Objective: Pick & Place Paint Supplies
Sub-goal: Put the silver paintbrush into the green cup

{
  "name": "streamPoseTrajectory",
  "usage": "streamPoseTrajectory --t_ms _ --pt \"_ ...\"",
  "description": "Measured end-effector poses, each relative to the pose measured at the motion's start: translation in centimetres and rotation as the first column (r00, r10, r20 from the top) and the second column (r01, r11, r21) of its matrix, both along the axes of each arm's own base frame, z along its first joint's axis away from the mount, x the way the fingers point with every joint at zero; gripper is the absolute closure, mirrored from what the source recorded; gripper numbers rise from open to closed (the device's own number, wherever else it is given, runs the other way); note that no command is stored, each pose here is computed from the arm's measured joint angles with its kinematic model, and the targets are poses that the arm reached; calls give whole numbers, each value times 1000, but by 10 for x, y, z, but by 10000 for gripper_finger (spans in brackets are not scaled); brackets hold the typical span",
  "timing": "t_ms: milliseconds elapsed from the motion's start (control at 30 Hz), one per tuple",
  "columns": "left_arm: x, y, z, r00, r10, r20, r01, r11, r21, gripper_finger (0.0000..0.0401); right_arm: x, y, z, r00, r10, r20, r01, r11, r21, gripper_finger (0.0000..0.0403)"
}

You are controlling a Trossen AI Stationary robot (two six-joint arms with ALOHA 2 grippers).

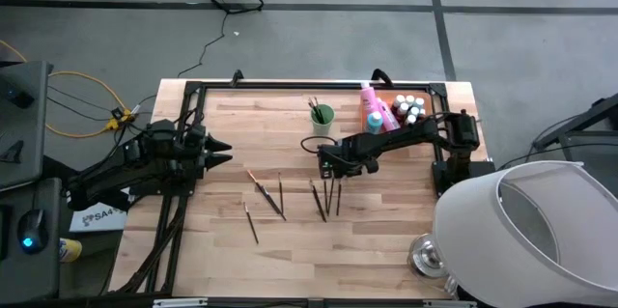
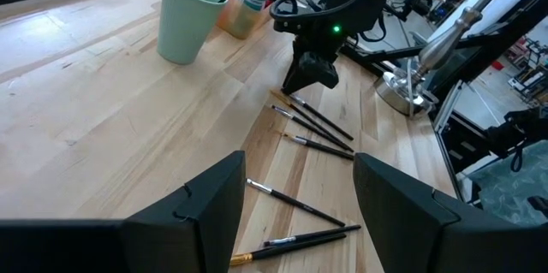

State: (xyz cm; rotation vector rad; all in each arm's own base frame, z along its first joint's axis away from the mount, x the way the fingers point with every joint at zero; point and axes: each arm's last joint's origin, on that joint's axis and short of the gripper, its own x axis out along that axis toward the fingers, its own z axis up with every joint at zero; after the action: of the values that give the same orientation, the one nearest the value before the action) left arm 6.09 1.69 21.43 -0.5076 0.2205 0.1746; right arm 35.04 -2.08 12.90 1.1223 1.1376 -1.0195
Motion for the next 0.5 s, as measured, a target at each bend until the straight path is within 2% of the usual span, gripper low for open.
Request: streamPoseTrajectory --t_ms 500 --pt "0 0 0 1000 0 0 0 1000 0 187 -1 0 -1 997 77 -10 -76 997 20 395"
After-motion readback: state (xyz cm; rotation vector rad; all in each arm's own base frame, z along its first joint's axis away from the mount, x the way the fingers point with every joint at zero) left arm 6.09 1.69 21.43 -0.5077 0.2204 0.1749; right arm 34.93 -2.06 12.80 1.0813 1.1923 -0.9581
